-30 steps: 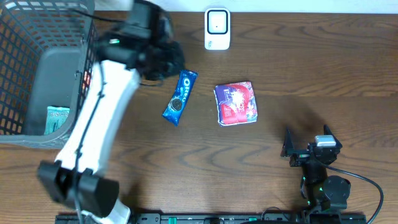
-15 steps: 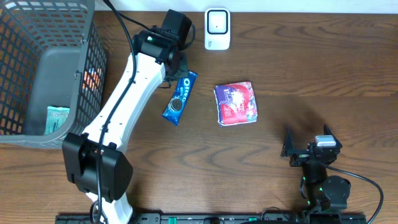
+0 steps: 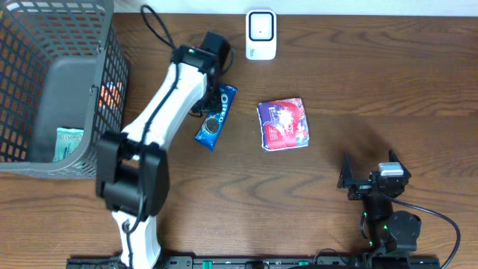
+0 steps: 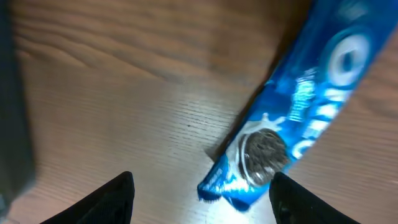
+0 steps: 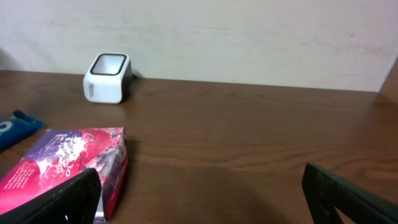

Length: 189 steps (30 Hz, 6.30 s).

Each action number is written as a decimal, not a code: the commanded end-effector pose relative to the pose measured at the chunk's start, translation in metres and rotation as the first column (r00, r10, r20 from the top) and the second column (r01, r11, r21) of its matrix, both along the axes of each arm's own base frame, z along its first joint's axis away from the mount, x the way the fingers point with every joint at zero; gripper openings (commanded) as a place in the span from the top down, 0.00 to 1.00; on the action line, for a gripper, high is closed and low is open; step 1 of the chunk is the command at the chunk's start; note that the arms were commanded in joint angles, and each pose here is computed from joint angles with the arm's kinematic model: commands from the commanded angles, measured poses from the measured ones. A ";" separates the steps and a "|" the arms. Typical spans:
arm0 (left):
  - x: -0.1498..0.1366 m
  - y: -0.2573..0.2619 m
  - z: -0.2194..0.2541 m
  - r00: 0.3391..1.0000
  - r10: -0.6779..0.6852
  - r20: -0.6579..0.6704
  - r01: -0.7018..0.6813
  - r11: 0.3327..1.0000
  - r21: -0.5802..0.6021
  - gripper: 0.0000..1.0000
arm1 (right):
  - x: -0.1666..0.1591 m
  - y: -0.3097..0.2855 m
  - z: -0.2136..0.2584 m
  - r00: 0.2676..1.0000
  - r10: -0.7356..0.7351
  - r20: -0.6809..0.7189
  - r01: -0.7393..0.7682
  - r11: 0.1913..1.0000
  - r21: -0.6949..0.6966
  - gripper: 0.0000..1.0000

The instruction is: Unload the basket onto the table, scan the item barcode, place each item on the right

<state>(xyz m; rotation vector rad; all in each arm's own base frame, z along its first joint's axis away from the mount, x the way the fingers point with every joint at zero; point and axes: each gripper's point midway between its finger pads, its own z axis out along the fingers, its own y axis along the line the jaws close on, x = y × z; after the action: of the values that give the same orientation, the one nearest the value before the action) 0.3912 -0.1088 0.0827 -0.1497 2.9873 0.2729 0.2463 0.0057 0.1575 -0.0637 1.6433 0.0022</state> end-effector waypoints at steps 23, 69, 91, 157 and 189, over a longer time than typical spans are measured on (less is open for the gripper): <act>-0.015 -0.064 -0.063 0.981 -0.051 -0.188 -0.008 0.953 -0.303 0.78 | 0.000 0.005 0.000 1.000 0.023 0.001 -0.023 1.000 -0.004 0.01; 0.030 -0.028 -0.070 0.997 0.044 0.064 -0.024 0.957 -0.290 0.92 | 0.000 0.005 0.000 1.000 0.023 0.001 -0.023 1.000 -0.004 0.01; 0.000 -0.056 -0.084 0.995 0.099 -0.021 -0.100 0.939 -0.328 0.93 | 0.000 0.005 0.000 1.000 0.023 0.001 -0.023 1.000 -0.004 0.01; -0.023 0.339 0.129 0.571 0.621 0.537 -0.647 0.743 -0.172 0.13 | 0.000 0.005 0.000 1.000 0.023 0.001 -0.023 1.000 -0.004 0.01; -0.069 0.326 -0.014 0.694 0.718 0.061 -0.720 0.694 0.022 0.18 | 0.000 0.005 0.000 1.000 0.022 0.001 -0.022 1.000 -0.004 0.01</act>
<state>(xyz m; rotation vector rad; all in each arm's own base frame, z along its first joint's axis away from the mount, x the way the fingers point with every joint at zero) 0.3219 0.2136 0.0701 -1.3488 2.6823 0.3689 0.2463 0.0057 0.1575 -0.0637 1.6433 0.0022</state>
